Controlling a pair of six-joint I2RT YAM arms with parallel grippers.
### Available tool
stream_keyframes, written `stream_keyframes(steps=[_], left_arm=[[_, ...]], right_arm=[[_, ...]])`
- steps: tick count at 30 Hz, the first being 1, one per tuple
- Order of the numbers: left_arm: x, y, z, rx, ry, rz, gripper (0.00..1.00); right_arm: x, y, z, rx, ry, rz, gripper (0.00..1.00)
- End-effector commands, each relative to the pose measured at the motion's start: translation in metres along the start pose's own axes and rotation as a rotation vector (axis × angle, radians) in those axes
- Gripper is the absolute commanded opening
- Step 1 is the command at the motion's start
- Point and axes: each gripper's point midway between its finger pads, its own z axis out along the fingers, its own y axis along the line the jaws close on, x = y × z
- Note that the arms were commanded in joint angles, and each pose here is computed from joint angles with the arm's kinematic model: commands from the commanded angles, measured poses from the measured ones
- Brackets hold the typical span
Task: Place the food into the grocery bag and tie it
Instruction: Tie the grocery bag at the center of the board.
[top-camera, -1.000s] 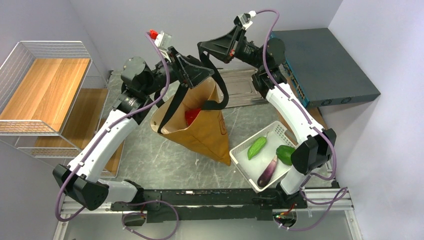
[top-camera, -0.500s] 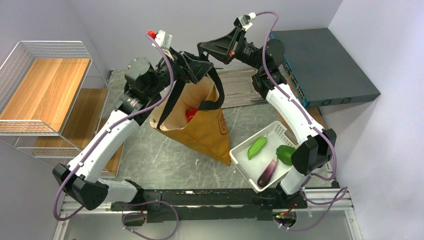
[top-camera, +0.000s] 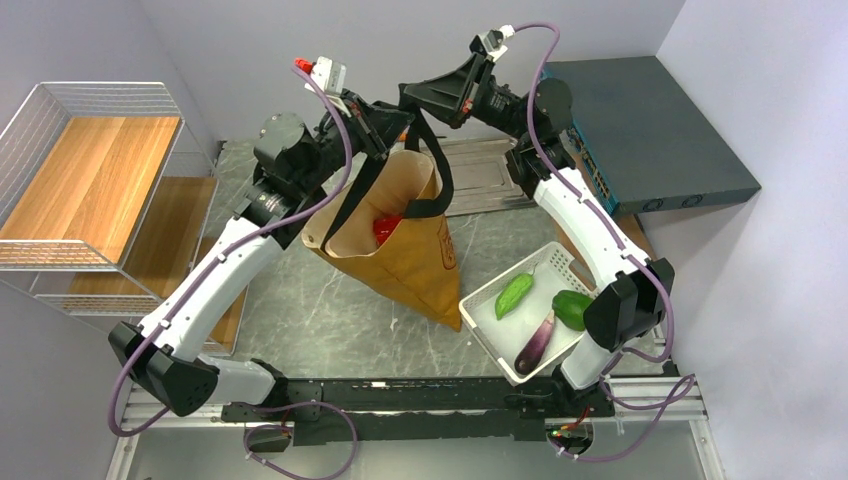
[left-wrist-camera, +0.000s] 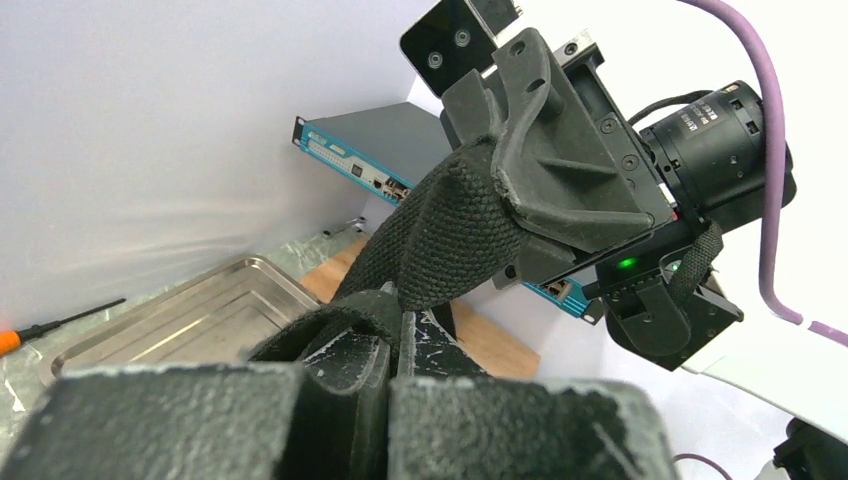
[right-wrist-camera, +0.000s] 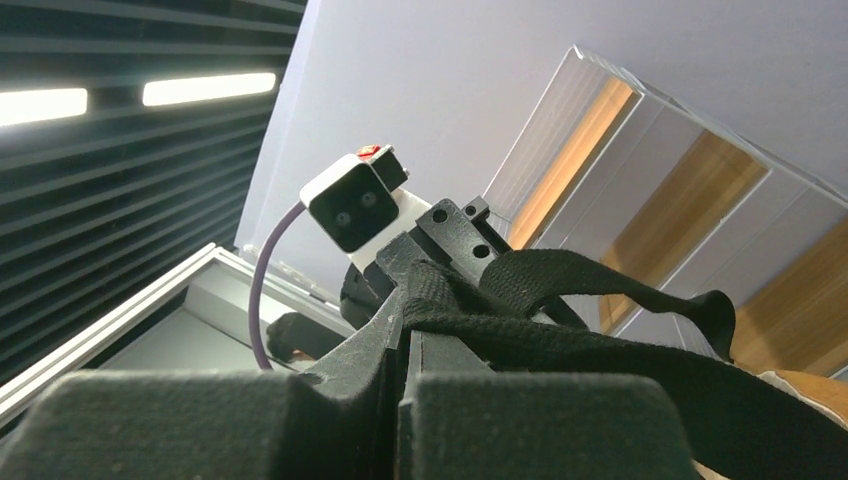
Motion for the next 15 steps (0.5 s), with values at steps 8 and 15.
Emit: stream_keyframes(steps=[8,15], left_arm=[[-0.067,-0.026,-0.002,-0.046,-0.060,-0.034,0.00],[-0.096,-0.049,-0.005,0.002,-0.084,-0.078,0.00]], right_arm=[[0.004,0.021,-0.020,0.067,0.001,-0.199,0.48],[-0.014,-0.006,-0.051,0.265,-0.009,-0.310,0.60]])
